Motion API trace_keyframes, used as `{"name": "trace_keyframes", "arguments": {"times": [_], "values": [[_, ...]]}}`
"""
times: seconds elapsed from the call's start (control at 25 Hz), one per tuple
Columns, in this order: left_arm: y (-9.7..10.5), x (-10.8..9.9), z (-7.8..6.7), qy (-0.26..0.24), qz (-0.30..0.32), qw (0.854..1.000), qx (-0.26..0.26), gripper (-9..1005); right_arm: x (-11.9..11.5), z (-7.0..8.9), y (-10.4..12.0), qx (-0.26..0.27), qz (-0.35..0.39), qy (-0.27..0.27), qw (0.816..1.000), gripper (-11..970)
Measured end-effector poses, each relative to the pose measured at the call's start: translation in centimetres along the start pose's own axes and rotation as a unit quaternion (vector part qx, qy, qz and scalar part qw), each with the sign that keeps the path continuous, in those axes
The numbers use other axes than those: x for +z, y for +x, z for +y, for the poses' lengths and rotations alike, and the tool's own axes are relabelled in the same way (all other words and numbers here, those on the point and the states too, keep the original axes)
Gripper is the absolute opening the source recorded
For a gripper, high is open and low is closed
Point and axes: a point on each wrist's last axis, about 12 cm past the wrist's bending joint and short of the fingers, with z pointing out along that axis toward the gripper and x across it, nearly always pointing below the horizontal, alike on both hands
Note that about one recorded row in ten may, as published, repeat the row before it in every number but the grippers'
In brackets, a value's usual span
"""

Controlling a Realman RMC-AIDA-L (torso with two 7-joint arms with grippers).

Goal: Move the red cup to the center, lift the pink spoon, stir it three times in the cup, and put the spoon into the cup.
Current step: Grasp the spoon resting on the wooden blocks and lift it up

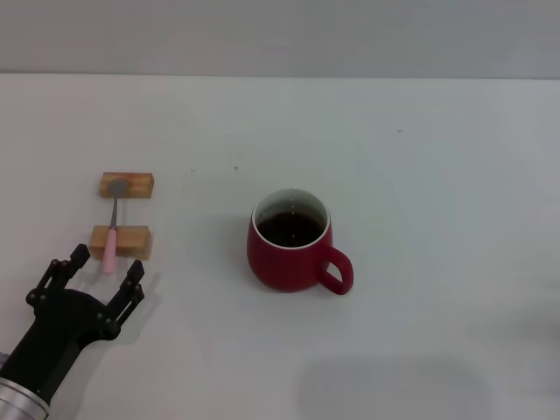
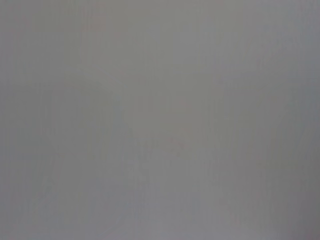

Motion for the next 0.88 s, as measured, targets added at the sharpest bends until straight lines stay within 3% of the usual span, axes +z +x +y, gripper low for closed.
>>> {"name": "trace_keyframes", "arguments": {"times": [0.88], "values": [[0.25, 0.72, 0.05, 0.002, 0.02, 1.0, 0.001, 781, 0.03, 0.04, 0.0, 0.0, 0.0, -0.002, 1.0, -2]]}}
